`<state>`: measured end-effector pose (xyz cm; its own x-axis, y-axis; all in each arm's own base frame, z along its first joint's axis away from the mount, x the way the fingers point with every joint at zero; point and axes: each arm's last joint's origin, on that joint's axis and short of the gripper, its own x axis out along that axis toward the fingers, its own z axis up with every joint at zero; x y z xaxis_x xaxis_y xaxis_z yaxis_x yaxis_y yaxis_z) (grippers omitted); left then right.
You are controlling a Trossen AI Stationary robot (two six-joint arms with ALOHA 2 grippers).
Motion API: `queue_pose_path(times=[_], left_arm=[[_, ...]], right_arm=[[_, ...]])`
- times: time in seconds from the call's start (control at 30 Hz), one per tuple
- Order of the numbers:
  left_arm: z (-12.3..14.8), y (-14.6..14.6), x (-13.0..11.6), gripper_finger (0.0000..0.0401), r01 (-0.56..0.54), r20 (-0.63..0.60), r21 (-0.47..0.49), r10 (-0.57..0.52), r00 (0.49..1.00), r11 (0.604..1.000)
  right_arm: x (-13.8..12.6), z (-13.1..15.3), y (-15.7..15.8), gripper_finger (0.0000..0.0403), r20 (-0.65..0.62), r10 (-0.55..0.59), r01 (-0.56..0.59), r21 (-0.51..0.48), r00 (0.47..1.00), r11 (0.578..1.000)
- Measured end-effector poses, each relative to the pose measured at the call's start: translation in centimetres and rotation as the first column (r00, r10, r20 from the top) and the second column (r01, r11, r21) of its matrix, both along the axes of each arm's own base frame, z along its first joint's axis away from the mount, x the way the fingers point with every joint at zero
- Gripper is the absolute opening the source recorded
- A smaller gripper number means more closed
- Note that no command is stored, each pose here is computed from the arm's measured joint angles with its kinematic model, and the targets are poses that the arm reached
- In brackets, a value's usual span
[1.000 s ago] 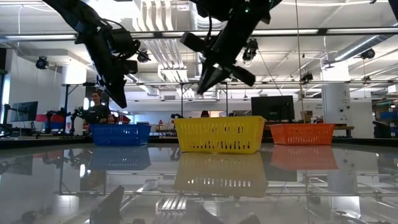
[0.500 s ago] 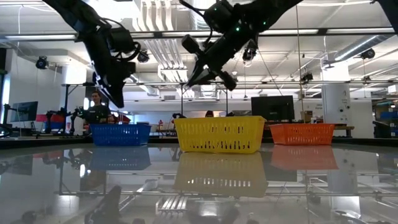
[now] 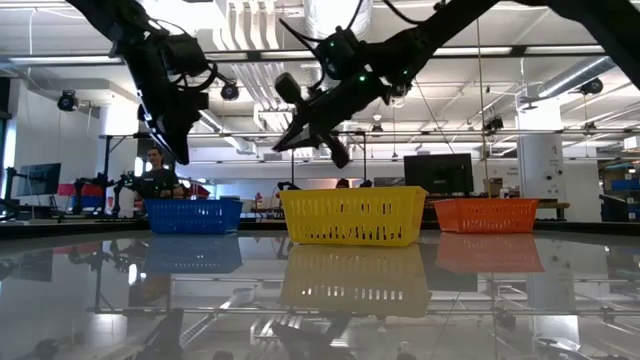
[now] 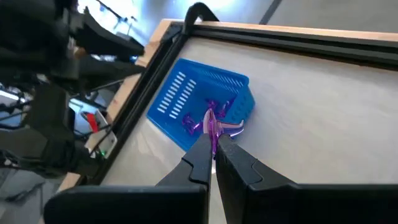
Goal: Sort Halloween decoration
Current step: Put the purple witch hat toy into the blue bin
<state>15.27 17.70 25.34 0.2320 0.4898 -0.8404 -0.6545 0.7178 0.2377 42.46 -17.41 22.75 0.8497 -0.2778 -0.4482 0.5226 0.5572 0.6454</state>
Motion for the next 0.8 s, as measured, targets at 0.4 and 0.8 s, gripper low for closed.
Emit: queue_pose_path(times=[0.4,0.8], left_arm=[[1.1,-1.1,-1.3,0.0094,-0.008,-0.030,0.020,0.008,1.000,1.000],[1.3,-1.8,-1.9,0.0094,-0.011,-0.049,-0.004,0.010,0.999,1.000]], right_arm=[[5.5,-1.0,-1.7,0.0009,0.056,0.193,-0.194,0.027,0.980,0.981],[8.5,-1.1,-2.4,0.0009,-0.078,0.263,-0.263,0.006,0.962,0.965]])
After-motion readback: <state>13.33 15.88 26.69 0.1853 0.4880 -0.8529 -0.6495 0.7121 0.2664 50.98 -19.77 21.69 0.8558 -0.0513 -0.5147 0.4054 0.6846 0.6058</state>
